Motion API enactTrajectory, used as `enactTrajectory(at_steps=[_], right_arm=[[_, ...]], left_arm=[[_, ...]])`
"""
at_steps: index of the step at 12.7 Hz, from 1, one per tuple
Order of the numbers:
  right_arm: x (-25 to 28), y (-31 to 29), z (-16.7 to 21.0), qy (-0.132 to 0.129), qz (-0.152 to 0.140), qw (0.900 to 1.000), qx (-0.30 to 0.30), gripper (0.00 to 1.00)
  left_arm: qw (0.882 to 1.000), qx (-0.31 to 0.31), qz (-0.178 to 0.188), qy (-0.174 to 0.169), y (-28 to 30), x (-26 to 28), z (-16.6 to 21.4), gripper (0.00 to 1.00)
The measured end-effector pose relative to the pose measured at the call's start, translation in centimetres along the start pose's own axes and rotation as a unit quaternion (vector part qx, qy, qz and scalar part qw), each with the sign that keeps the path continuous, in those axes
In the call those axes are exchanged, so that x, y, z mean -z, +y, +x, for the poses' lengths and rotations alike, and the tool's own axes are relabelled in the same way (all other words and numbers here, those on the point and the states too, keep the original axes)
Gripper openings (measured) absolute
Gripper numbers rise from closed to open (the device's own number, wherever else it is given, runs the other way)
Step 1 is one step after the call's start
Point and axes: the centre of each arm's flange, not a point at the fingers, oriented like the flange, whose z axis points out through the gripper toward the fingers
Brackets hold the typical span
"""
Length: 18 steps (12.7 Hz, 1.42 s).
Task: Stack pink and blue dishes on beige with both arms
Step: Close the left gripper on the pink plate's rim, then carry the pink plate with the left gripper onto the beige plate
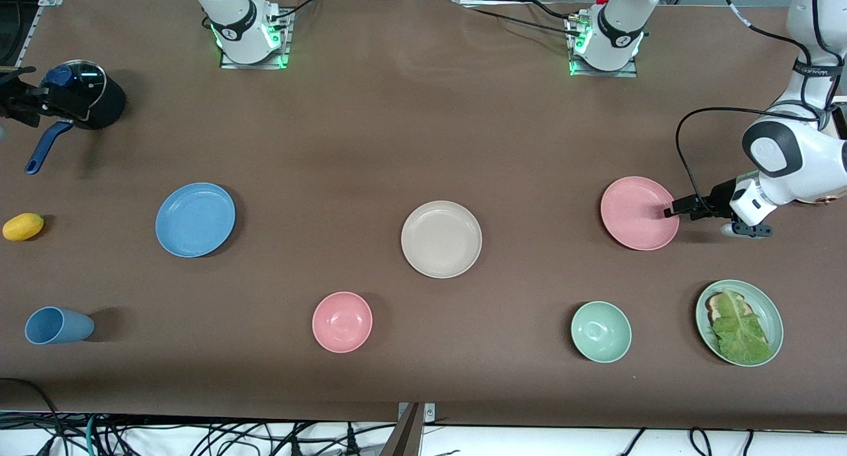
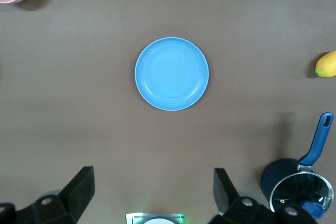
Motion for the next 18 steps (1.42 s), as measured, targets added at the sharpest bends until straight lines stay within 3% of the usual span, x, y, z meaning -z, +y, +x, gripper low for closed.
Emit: enactTrajectory(at_steps=[5, 11, 13, 18], right_arm=[[0.0, 0.0, 0.0, 0.0, 0.0, 1.0, 0.0, 1.0], [0.0, 0.0, 0.0, 0.0, 0.0, 1.0, 0.0, 1.0], [0.0, 0.0, 0.0, -0.001, 0.0, 1.0, 0.0, 1.0], [0.0, 0.0, 0.0, -0.001, 0.0, 1.0, 0.0, 1.0]], left_arm=[[1.0, 0.004, 0.002, 0.001, -0.4, -0.9, -0.2, 0.96], [1.0, 0.013, -0.016, 0.016, -0.6, -1.4, -0.2, 0.25], [1.0, 0.008, -0.017, 0.017, -0.7, -1.5, -0.2, 0.06], [1.0, 0.004, -0.017, 0.018, -0.6, -1.4, -0.1, 0.05]])
